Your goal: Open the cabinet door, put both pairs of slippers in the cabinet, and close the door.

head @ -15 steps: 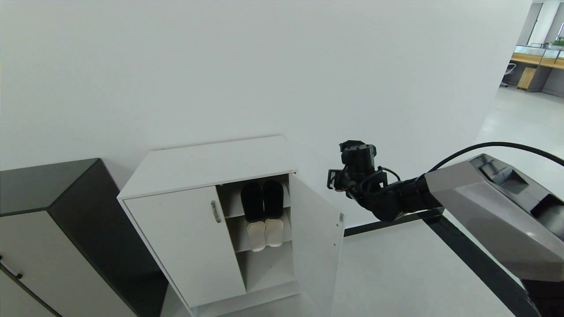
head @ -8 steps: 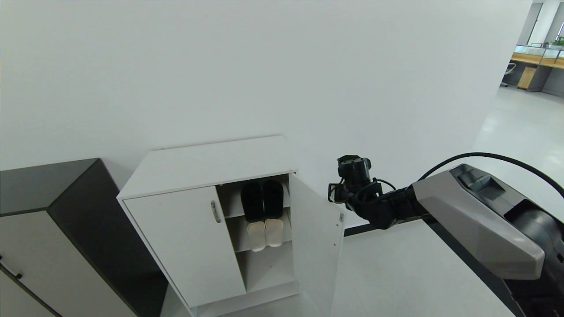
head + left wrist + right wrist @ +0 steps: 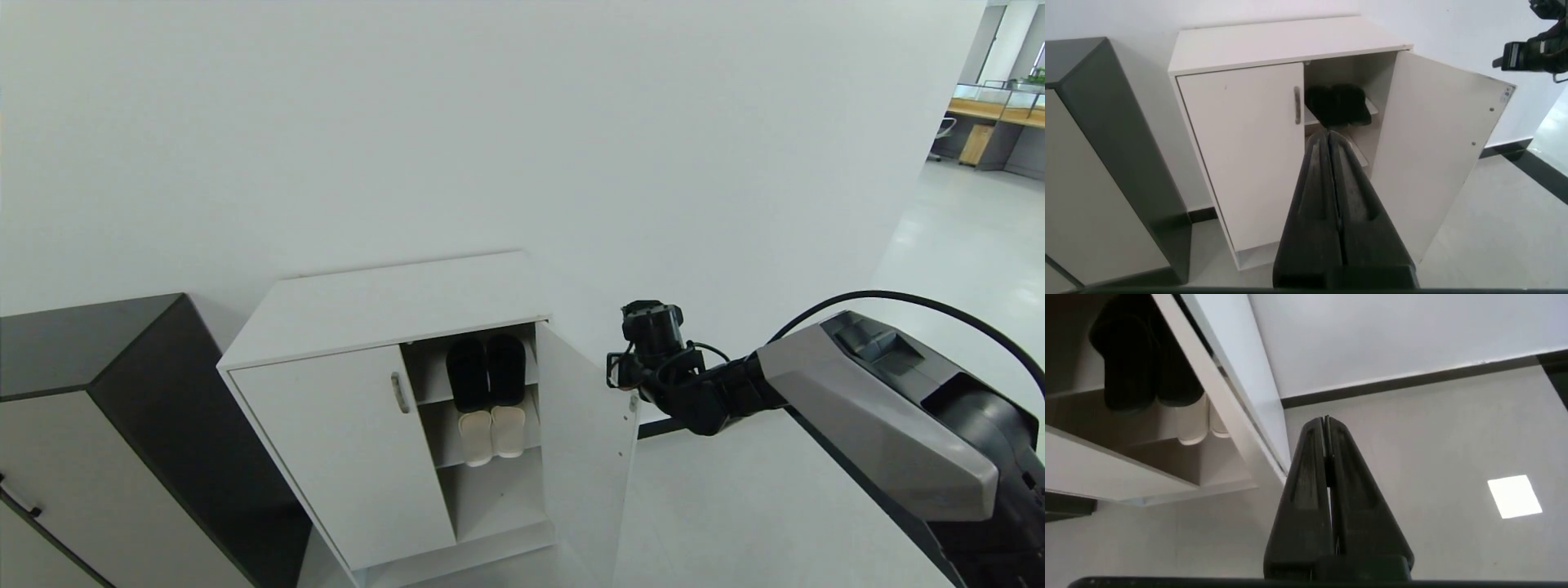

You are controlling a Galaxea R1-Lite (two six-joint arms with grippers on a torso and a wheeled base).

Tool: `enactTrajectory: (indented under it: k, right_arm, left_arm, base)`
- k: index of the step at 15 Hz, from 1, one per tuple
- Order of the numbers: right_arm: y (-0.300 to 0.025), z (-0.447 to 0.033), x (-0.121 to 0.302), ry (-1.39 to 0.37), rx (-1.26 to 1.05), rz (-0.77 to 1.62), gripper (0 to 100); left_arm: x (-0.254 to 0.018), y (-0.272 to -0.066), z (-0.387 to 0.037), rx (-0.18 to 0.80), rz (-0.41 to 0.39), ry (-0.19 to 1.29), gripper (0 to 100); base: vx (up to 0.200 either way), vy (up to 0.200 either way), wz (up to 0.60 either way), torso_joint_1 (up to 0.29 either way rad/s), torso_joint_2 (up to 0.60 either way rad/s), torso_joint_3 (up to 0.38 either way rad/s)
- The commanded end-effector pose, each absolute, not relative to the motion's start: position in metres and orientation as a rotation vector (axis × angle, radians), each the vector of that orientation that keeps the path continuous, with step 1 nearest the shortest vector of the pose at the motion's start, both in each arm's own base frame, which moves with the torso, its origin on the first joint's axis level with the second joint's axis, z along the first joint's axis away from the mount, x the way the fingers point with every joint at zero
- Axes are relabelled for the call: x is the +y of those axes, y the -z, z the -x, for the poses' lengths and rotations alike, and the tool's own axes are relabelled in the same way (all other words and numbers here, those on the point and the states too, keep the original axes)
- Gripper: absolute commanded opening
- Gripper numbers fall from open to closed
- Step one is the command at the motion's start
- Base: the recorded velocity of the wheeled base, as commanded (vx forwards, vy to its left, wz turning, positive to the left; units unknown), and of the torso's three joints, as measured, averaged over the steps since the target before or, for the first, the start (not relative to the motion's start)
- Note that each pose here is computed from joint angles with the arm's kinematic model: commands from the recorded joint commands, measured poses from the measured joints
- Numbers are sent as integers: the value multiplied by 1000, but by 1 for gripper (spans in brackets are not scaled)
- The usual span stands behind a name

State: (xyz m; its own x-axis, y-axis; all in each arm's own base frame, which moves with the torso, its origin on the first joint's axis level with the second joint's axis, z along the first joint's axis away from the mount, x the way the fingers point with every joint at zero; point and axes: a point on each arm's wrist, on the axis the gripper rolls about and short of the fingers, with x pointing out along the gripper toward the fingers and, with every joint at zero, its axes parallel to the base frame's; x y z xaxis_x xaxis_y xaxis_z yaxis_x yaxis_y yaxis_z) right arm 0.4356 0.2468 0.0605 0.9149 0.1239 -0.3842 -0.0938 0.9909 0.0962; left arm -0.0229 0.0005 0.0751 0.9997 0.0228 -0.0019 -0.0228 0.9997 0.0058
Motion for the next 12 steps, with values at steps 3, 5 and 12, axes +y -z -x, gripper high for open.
enactTrajectory:
  k: [3, 5, 12]
  right_arm:
    - [-53, -430, 247, -114, 426, -62, 0]
    - [-52, -427, 249, -120, 431, -58, 0]
    - [-65, -385, 277, -202, 457, -63, 0]
  left_arm:
    - [1, -75, 23, 3, -6, -21, 0]
    - [1, -75, 23, 3, -5, -21, 0]
    - [1, -75, 23, 3, -5, -23, 0]
  base:
    - [0, 0, 0, 0, 0, 0]
    - [0, 0, 0, 0, 0, 0]
    - [0, 0, 0, 0, 0, 0]
